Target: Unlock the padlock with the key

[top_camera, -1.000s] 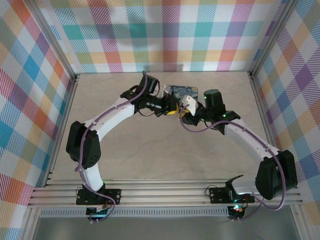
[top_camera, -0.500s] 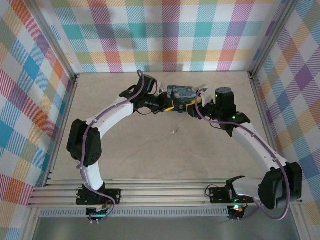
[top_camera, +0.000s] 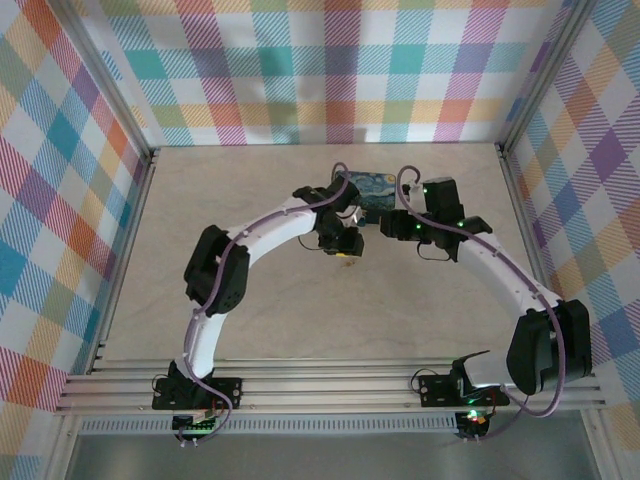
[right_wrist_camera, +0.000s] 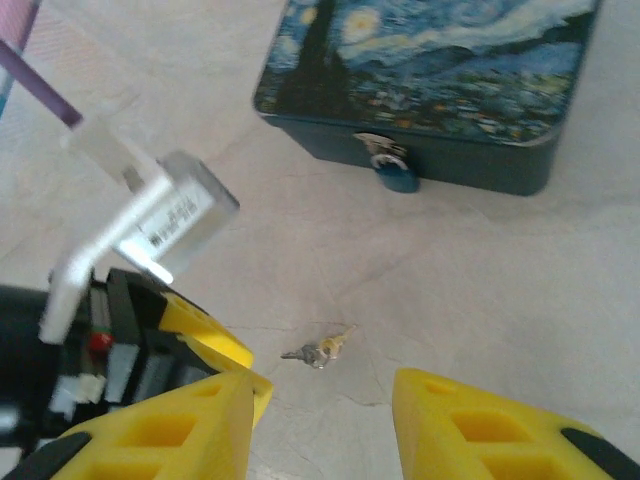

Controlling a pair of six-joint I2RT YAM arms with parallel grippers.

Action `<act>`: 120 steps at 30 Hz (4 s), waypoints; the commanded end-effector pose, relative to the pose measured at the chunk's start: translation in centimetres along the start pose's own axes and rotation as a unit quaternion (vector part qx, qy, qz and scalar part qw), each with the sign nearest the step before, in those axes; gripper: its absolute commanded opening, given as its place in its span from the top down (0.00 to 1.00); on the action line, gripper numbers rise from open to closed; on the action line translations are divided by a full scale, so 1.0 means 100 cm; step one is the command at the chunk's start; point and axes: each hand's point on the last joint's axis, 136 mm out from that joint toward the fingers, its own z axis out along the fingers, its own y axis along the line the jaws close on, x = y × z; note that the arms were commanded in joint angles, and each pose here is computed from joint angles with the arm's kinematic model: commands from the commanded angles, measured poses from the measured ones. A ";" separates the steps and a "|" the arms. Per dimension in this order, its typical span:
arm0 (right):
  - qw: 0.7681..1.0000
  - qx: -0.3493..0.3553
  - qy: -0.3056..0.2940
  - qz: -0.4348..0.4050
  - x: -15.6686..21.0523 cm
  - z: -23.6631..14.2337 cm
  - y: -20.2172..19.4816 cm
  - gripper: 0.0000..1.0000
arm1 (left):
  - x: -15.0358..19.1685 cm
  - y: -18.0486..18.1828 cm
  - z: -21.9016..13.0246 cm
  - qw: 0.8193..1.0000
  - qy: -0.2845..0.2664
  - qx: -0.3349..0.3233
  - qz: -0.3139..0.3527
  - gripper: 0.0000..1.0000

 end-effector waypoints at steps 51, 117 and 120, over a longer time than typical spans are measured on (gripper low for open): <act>0.988 0.008 0.021 0.150 0.001 0.019 -0.059 0.59 | 0.002 0.038 0.051 0.995 0.048 -0.023 0.079 1.00; 0.887 -0.258 -0.178 -0.338 -0.020 -0.003 0.084 0.59 | -0.038 -0.102 -0.199 0.927 -0.111 0.266 0.239 1.00; 0.885 -0.252 -0.182 -0.347 -0.021 -0.003 0.084 0.61 | -0.036 -0.104 -0.202 0.925 -0.108 0.274 0.239 1.00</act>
